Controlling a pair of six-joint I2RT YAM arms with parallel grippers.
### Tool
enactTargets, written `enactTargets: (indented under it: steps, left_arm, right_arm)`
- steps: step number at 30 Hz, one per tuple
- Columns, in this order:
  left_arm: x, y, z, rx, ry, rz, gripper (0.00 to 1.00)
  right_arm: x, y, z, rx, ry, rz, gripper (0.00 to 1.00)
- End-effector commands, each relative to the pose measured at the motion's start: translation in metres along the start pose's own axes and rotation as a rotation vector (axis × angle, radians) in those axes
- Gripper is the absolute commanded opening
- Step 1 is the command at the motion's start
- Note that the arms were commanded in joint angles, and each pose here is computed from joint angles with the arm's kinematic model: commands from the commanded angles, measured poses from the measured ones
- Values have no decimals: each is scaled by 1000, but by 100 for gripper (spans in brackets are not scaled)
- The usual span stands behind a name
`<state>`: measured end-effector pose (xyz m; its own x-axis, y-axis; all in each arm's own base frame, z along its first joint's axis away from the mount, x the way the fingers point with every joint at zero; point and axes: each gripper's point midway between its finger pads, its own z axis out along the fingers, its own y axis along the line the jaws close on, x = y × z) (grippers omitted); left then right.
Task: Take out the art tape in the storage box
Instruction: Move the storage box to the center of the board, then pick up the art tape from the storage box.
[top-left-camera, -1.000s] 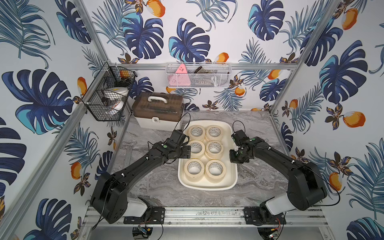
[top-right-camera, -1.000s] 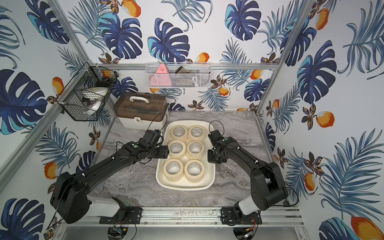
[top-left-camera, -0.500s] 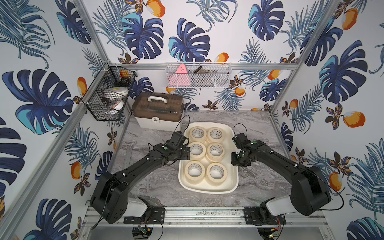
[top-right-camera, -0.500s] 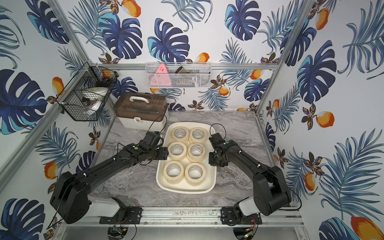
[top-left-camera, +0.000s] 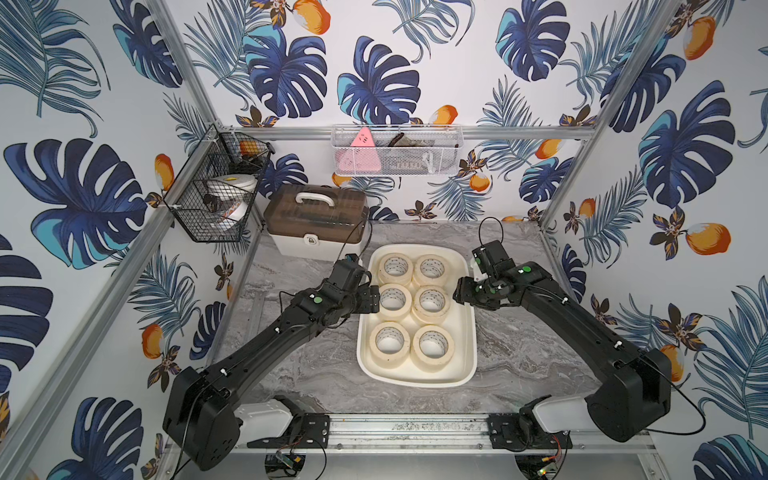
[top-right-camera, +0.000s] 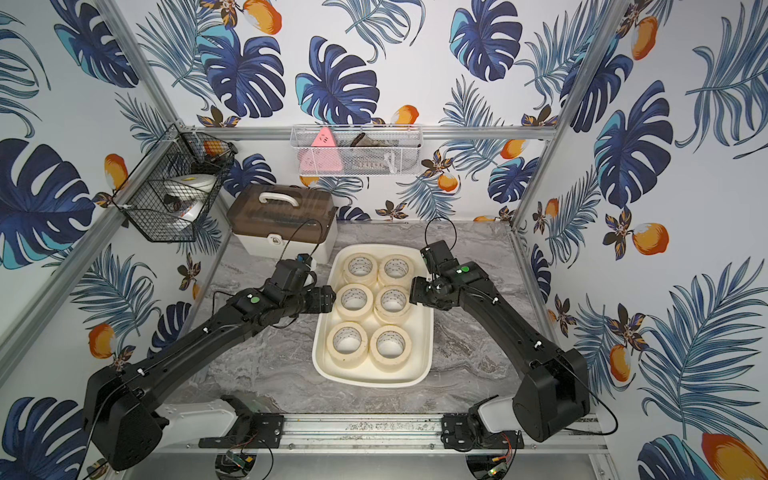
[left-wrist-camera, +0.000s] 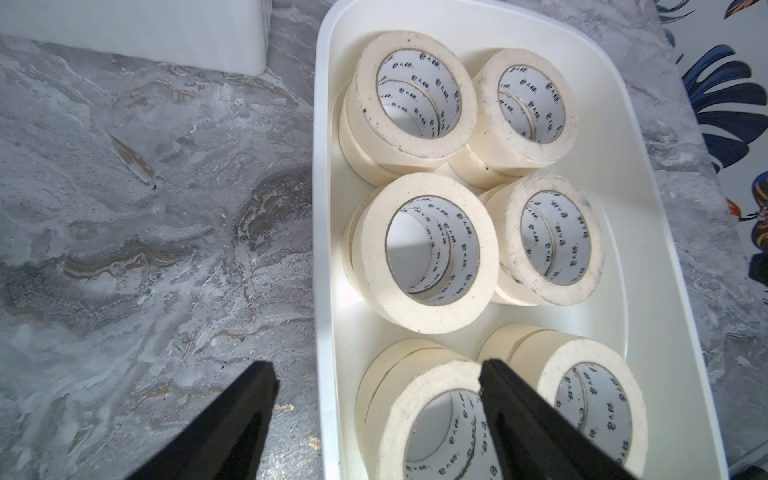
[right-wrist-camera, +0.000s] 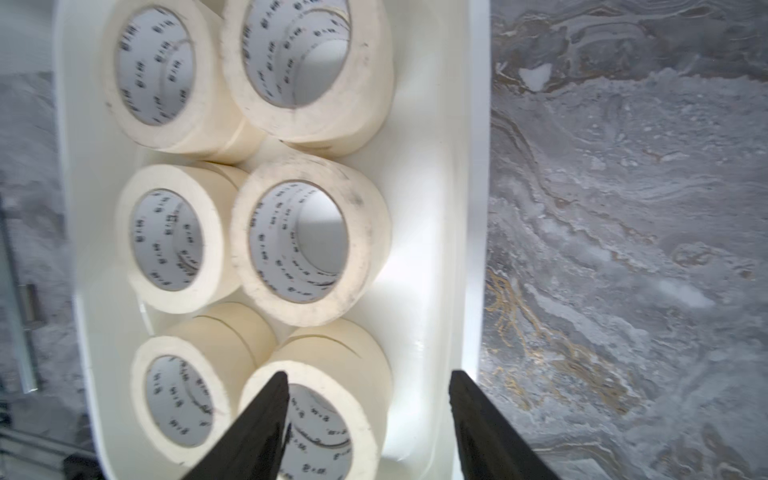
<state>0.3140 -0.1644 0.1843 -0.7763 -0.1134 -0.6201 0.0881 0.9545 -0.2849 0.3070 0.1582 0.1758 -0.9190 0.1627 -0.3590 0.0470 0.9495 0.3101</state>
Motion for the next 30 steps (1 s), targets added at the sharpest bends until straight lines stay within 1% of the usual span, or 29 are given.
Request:
enactTargets:
  steps: [1,5,11,12,17,21,22,23,24,30]
  left_arm:
    - [-6,-1,-12,2,-21,-14,87]
    - [-11,-2,-23,11,-43,-17,90]
    - [-13,-1,-31,12,-63,-19,92]
    - [-13,-1,-32,12,-64,-19,92]
    - [-13,0,-33,11,-66,-25,93]
    - [-13,-2,-34,23,-69,-33,93]
    - [-14,-2,-34,25,-72,-36,93]
    - [-14,-2,-35,27,-72,-36,93]
    - [-14,-2,-35,27,-75,-38,93]
    - [-15,-3,-40,34,-87,-40,93]
  right_arm:
    - [-11,36,-2,-153,7,92,65]
    - [-25,55,12,-134,11,185,65]
    - [-38,83,48,-44,10,221,66]
    - [-35,89,57,-25,21,222,65]
    - [-41,109,89,2,20,228,65]
    - [-50,113,114,26,11,252,65]
    - [-53,115,115,27,5,259,65]
    - [-51,113,130,47,17,261,65]
    - [-53,112,137,60,10,266,65]
    - [-64,113,164,89,-2,285,65]
